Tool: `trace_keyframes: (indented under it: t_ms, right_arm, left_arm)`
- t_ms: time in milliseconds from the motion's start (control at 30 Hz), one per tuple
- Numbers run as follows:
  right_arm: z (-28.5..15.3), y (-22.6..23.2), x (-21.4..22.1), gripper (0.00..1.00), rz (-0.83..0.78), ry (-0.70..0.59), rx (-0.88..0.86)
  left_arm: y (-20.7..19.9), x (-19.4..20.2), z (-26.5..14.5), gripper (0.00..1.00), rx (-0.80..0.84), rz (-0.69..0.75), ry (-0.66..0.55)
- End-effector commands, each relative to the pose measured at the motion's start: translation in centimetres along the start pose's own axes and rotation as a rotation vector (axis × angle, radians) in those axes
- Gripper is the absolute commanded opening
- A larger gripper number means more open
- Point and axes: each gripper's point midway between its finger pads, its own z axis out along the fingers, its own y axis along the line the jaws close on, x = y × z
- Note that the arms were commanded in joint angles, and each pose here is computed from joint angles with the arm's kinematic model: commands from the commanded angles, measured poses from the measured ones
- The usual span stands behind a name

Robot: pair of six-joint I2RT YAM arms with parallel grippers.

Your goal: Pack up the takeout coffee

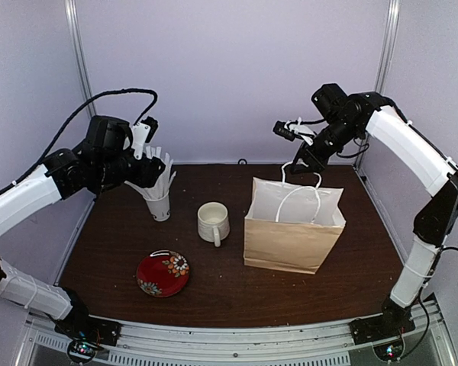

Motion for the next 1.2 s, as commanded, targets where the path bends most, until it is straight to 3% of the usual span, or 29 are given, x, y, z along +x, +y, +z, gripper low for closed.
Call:
trace_keyframes:
  t_ms: [0,33,133,367,600,900,1167]
  right_arm:
    - [-1.8,-1.9,-2.2,0.22,0.032,-0.078,0.084]
    - [-2.0,-2.0,-2.3,0.34,0.035,-0.082,0.09]
    - [-3.5,-2.3,-2.6,0.59,0.044,-0.103,0.121]
    - [-10.1,-3.2,-2.2,0.88,0.113,-0.208,0.184]
    - [-13.6,-4.7,0.5,0.91,0.177,-0.262,0.286]
    - [-13.5,-5.0,0.9,0.92,0.205,-0.286,0.255]
    - [-13.4,-5.0,0.9,0.92,0.205,-0.289,0.248]
  left_arm:
    - [0.7,0.9,1.5,0.61,0.04,-0.107,0.047]
    - [0.8,1.1,2.1,0.61,0.058,-0.121,0.066]
    - [0.4,0.6,3.5,0.62,0.095,-0.119,0.101]
    - [-0.2,0.1,7.3,0.61,0.104,-0.065,0.175]
    - [0.0,1.3,9.9,0.54,0.054,-0.057,0.262]
    - [0.5,2.7,10.3,0.53,0.018,-0.057,0.307]
    - [0.5,2.9,11.0,0.42,0.008,-0.048,0.316]
